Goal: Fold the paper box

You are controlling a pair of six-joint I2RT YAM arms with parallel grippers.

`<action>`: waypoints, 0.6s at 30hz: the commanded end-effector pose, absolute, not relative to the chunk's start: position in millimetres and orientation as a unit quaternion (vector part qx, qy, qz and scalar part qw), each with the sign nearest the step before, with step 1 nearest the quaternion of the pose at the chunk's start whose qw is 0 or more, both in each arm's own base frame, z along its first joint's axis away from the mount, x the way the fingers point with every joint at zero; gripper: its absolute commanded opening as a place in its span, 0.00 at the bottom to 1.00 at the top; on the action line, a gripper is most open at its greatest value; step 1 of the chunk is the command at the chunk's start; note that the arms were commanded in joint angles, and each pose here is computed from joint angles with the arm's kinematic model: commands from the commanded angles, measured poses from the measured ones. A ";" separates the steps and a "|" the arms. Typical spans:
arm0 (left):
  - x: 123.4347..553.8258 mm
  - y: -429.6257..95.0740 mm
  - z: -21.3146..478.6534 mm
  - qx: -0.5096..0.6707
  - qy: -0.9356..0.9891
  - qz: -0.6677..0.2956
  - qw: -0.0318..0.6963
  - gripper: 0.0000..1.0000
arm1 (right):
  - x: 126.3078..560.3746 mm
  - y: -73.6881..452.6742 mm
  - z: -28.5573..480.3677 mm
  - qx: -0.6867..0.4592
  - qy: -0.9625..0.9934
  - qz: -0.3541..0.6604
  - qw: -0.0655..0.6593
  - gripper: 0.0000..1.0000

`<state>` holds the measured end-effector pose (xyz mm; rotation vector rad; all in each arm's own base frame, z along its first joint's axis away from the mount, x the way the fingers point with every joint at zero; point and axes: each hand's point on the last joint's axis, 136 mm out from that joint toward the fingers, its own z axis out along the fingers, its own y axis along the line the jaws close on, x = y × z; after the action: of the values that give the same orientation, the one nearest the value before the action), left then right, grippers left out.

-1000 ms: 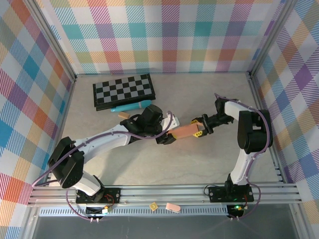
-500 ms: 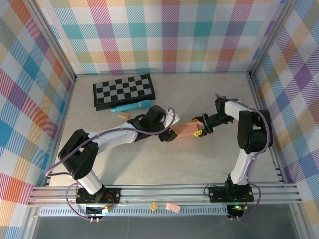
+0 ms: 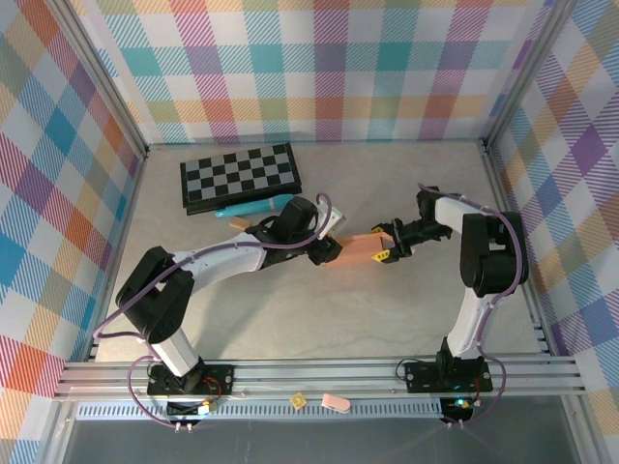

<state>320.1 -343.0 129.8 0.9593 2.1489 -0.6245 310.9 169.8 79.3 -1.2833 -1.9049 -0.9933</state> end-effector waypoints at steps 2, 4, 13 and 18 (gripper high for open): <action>333.0 -345.4 138.6 0.360 0.827 -0.246 0.356 0.32 | 306.8 171.2 69.4 -0.505 -0.709 -0.363 0.332 0.49; 333.2 -346.6 138.0 0.361 0.827 -0.247 0.354 0.26 | 306.8 170.2 68.5 -0.508 -0.708 -0.362 0.331 0.50; 324.5 -344.6 130.5 0.372 0.825 -0.253 0.342 0.24 | 314.4 169.5 71.2 -0.517 -0.706 -0.364 0.320 0.55; 320.2 -342.6 128.6 0.383 0.823 -0.250 0.337 0.27 | 321.0 166.0 78.3 -0.515 -0.715 -0.363 0.304 0.62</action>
<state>323.4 -346.2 132.8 0.9664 2.1420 -0.6492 317.4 168.3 73.2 -1.3409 -1.8897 -0.9768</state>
